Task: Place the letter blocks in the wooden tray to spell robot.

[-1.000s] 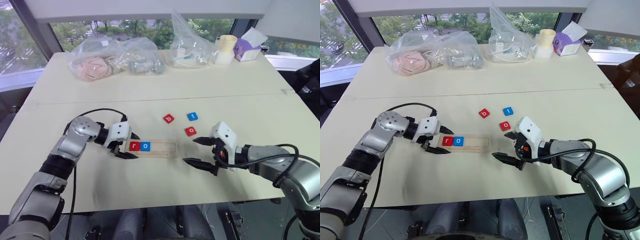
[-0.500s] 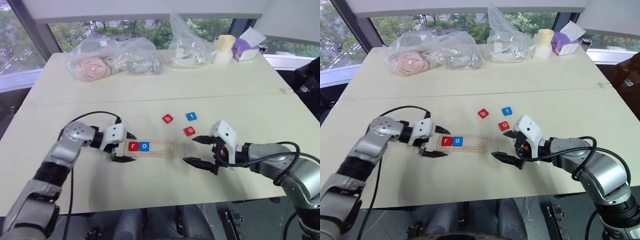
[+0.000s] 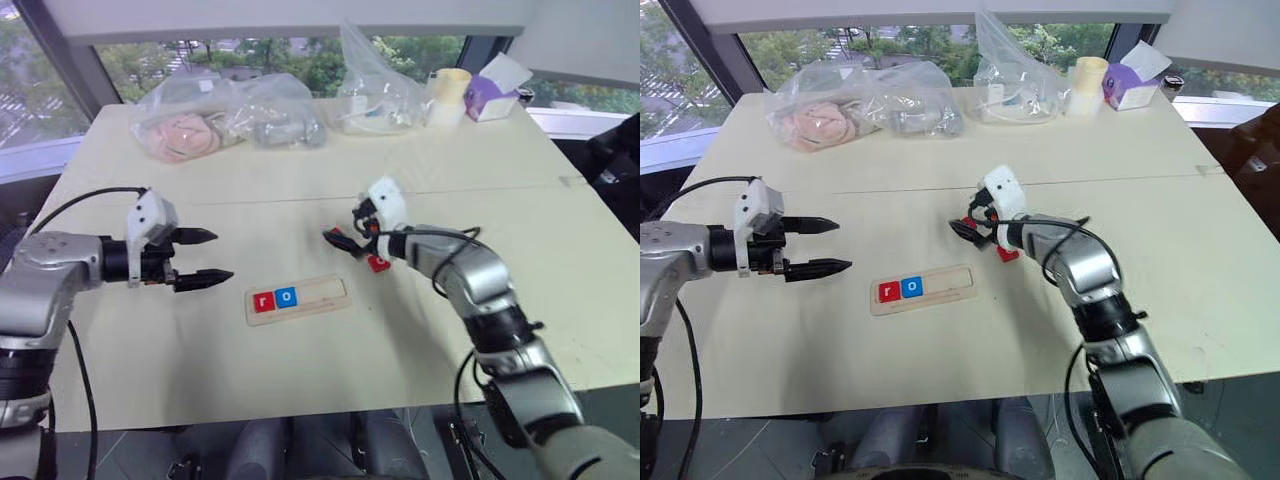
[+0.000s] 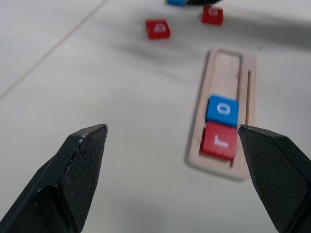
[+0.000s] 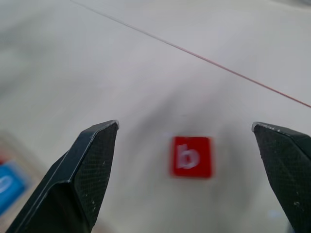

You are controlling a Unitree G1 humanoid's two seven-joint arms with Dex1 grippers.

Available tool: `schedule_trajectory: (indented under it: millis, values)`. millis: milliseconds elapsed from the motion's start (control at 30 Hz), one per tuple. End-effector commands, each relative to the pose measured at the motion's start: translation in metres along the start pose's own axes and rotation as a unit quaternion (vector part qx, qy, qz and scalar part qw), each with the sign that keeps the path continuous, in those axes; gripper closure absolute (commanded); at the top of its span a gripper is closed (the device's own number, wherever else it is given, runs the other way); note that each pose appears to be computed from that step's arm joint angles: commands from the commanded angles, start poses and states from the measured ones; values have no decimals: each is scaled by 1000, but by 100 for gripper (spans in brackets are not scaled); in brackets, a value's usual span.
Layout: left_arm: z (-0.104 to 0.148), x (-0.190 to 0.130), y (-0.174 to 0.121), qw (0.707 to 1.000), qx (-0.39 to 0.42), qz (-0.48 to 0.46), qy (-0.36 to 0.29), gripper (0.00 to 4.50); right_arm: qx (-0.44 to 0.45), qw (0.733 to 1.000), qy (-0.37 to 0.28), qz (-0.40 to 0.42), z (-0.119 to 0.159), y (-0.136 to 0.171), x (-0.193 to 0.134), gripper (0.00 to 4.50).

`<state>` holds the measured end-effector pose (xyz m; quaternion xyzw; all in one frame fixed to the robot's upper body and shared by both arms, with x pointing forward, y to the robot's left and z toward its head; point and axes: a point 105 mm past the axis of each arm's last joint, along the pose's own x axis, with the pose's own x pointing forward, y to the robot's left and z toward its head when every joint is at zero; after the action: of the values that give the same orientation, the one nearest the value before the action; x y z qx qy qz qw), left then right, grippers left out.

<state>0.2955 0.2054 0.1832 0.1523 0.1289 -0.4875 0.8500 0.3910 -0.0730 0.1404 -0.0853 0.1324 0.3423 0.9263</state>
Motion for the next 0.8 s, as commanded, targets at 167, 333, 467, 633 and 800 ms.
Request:
schedule_trajectory:
  millis: [167,333,467,633,800]
  values:
    - [29,-17,-21,999,-4,15,-38,3,-9,1000,14,1,2,4,19,0]
    - [25,-18,-26,998,-23,36,-44,3,-3,999,30,-11,-6,6,25,0]
    - [20,-17,-26,997,-34,42,-46,1,-7,999,46,-19,-15,9,31,26]
    - [20,-14,-26,997,-35,42,-46,0,-17,998,53,-28,-22,9,32,248]
    - [22,-5,-30,998,-27,23,-48,0,-24,997,0,-73,4,-4,24,332]
